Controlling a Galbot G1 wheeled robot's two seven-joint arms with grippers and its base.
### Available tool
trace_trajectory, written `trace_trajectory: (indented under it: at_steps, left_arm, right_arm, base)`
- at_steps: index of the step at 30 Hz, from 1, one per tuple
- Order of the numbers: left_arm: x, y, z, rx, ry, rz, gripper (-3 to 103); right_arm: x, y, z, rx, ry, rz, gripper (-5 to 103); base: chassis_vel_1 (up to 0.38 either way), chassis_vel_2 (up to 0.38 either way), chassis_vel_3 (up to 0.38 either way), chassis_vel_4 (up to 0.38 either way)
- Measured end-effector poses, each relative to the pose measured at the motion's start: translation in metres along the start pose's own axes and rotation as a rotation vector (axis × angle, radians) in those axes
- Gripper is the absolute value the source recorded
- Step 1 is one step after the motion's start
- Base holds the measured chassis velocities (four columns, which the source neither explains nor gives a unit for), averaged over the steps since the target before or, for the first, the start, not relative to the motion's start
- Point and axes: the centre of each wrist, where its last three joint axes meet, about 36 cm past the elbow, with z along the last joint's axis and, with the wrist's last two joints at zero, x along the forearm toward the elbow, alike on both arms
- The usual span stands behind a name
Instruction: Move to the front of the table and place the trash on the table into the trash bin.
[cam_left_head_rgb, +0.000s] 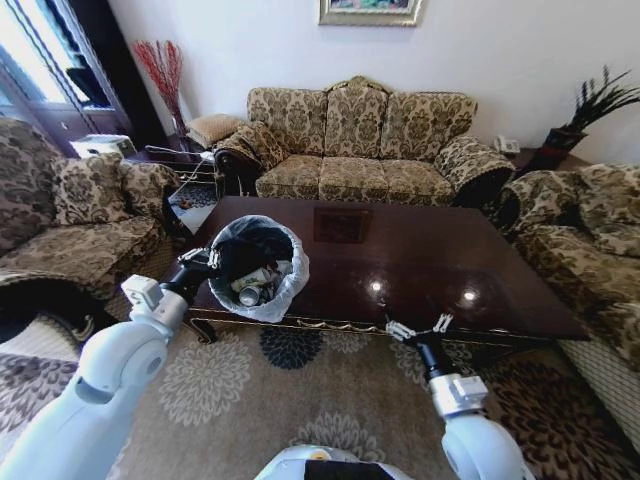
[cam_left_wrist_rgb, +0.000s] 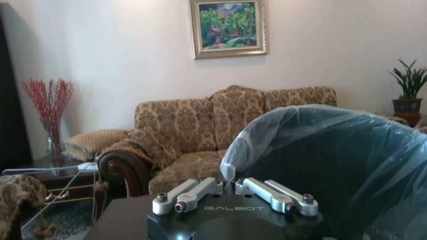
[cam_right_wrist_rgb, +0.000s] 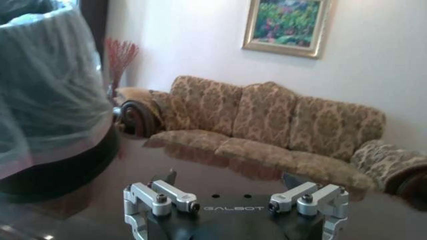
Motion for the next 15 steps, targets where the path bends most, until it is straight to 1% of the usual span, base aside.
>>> trace_trajectory:
  at_steps: [1, 3, 7, 15]
  left_arm:
    - [0.000, 0.000, 0.000, 0.000, 0.000, 0.000, 1]
    - [0.000, 0.001, -0.001, -0.002, -0.003, -0.003, 1]
    - [0.000, 0.001, -0.002, -0.003, -0.009, -0.006, 1]
    - [0.004, -0.003, -0.002, 0.013, -0.015, -0.007, 1]
  right_arm:
    - [0.000, 0.000, 0.000, 0.000, 0.000, 0.000, 100]
    - [-0.001, 0.009, 0.001, -0.010, 0.011, -0.017, 100]
    - [0.001, 0.015, 0.003, -0.013, 0.021, -0.029, 100]
    - [0.003, 0.009, 0.004, 0.001, 0.029, -0.026, 100]
  base:
    - [0.000, 0.000, 0.000, 0.000]
    - [0.074, -0.052, -0.059, 0.048]
    - [0.083, -0.072, -0.091, 0.090]
    - [0.156, -0.147, -0.160, 0.152]
